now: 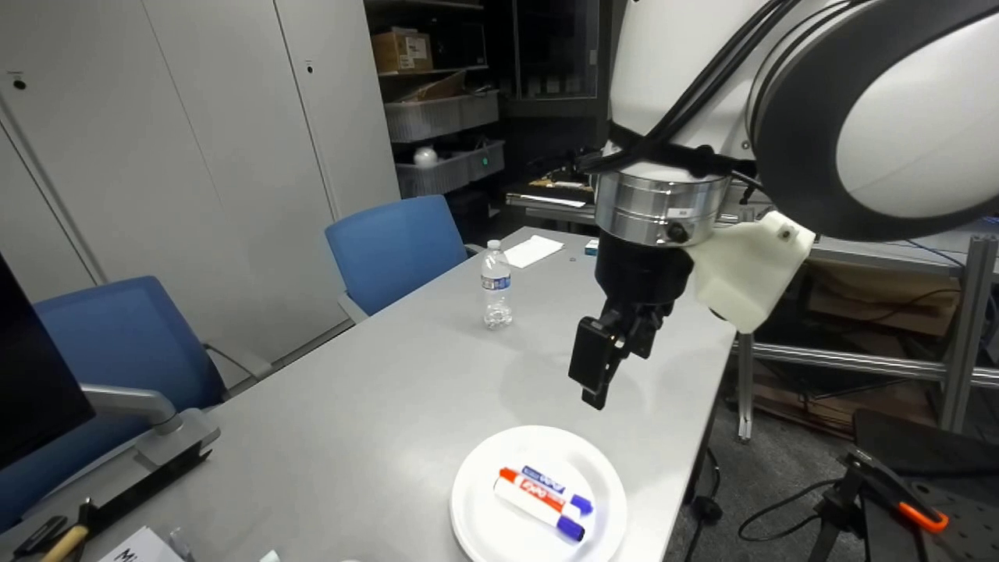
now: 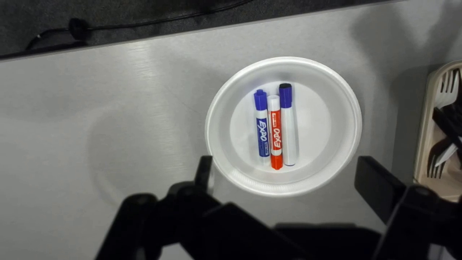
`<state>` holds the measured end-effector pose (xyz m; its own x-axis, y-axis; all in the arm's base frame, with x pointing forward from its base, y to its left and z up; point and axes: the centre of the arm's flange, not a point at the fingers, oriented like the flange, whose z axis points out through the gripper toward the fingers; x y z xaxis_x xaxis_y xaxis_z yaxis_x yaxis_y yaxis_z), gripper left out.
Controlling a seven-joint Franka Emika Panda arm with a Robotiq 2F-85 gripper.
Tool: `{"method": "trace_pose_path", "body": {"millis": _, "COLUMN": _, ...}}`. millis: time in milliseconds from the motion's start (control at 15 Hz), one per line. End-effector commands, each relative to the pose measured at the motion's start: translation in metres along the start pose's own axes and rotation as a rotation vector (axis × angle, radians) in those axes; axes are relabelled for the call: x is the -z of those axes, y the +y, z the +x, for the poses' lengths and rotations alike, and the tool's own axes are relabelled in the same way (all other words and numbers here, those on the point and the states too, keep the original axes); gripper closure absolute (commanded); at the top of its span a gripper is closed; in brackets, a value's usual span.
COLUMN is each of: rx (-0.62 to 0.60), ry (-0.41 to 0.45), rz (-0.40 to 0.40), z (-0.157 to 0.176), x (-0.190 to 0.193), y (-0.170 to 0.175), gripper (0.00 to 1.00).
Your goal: Move the markers from the plate to the table
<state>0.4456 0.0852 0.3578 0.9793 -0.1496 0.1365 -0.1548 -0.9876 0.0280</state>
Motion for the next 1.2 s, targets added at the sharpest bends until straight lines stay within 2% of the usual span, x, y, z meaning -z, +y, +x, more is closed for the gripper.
{"method": "trace_pose_path", "body": {"millis": 0, "rx": 0.055, "ry": 0.0, "rz": -0.009, "z": -0.003, "x": -0.017, "y": -0.006, "gripper": 0.0}}
{"method": "trace_pose_path", "body": {"millis": 533, "rx": 0.213, "ry": 0.02, "rz": -0.032, "z": -0.011, "x": -0.071, "y": -0.061, "gripper": 0.0}}
{"method": "trace_pose_path", "body": {"millis": 1133, "rx": 0.236, "ry": -0.002, "rz": -0.087, "z": -0.005, "x": -0.137, "y": -0.084, "gripper": 0.0}}
